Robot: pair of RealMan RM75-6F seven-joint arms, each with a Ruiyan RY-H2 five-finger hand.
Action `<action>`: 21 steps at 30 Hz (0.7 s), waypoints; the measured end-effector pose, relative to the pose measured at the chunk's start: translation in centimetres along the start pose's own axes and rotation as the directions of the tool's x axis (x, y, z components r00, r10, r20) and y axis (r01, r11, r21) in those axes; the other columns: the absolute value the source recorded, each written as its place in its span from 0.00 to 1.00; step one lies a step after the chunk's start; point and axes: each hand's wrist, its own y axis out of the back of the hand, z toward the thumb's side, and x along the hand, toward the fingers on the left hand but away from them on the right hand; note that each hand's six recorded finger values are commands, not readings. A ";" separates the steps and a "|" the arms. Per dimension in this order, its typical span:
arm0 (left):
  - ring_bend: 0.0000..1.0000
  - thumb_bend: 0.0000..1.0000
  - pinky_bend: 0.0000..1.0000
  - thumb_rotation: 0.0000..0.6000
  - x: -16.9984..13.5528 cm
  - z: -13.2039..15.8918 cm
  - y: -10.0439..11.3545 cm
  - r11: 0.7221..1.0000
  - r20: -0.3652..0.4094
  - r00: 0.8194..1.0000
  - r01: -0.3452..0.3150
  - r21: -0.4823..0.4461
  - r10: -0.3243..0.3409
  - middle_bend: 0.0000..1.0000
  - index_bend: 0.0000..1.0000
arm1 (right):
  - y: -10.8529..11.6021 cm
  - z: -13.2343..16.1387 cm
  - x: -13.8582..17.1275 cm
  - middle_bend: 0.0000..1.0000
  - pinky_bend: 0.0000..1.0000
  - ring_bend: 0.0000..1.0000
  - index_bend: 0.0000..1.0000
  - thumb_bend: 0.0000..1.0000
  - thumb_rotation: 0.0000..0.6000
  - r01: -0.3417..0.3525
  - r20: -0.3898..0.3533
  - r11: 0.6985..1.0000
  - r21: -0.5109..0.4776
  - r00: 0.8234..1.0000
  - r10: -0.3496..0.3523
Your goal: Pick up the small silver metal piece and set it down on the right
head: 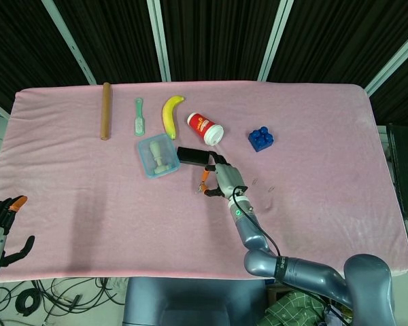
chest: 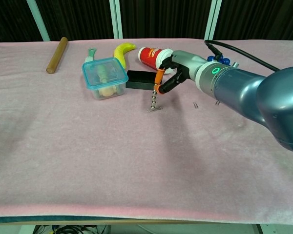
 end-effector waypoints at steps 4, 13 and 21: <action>0.00 0.39 0.00 1.00 0.0 0.0 0.0 1.000 -0.001 1.000 0.000 -0.001 0.000 0.06 0.07 | 0.8 0.0 0.4 0.00 0.17 0.00 0.66 0.44 1.00 0.017 -0.009 1.000 0.001 1.000 -0.017; 0.00 0.39 0.00 1.00 0.0 0.0 0.0 1.000 -0.002 1.000 -0.004 0.002 0.004 0.06 0.07 | 3.3 -1.3 1.8 0.00 0.17 0.00 0.66 0.44 1.00 0.044 -0.003 0.998 0.048 0.999 -0.044; 0.00 0.39 0.00 1.00 -0.1 0.1 0.0 1.000 -0.004 1.000 -0.009 0.007 0.009 0.06 0.07 | 4.8 -4.2 3.4 0.00 0.17 0.01 0.66 0.44 1.00 0.040 0.044 0.993 0.107 0.998 -0.045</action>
